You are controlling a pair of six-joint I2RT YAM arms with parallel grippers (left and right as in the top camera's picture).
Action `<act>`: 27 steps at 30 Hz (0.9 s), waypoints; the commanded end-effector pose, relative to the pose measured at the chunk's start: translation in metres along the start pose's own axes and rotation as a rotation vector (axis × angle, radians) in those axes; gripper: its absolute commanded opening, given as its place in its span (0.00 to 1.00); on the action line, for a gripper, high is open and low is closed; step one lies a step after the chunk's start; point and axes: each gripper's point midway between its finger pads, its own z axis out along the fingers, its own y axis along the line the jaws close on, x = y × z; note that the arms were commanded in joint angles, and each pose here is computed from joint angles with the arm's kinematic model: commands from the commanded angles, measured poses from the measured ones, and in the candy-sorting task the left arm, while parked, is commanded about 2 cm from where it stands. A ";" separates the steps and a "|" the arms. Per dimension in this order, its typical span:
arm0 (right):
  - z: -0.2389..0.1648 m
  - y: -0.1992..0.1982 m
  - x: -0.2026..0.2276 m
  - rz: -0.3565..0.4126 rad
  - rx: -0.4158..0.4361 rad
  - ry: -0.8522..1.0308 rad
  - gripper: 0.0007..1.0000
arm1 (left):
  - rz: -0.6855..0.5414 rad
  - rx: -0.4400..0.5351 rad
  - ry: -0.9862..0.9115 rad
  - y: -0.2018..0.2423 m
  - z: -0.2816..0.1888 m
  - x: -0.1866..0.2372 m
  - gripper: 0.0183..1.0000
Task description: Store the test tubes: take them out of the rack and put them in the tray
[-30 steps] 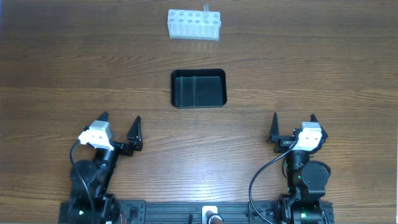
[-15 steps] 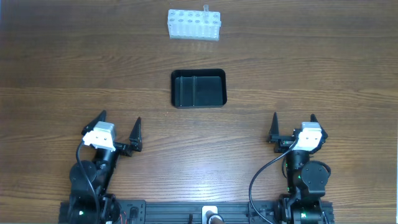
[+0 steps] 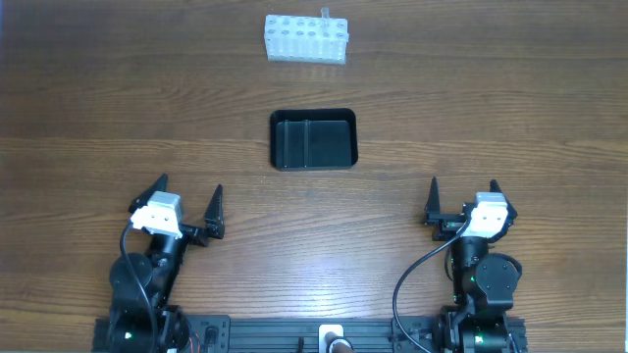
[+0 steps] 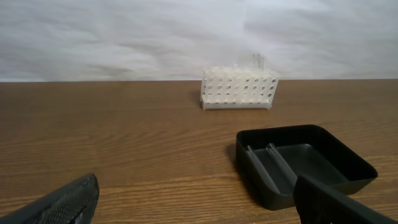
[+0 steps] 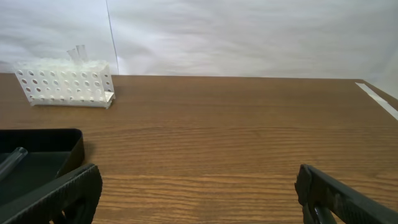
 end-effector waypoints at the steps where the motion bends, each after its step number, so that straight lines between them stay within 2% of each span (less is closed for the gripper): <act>1: 0.000 0.002 0.002 -0.001 -0.010 0.001 0.99 | 0.018 0.008 -0.004 -0.001 0.000 0.000 1.00; 16: 0.003 -0.002 -0.004 0.000 0.012 -0.015 0.99 | 0.018 0.008 -0.005 -0.001 0.000 0.000 1.00; 22: 0.023 -0.002 -0.054 0.002 0.013 -0.062 0.99 | 0.018 0.008 -0.005 -0.001 0.000 0.000 1.00; 27: 0.065 -0.001 -0.097 0.000 0.011 -0.015 0.99 | 0.018 0.008 -0.004 -0.001 0.000 0.000 1.00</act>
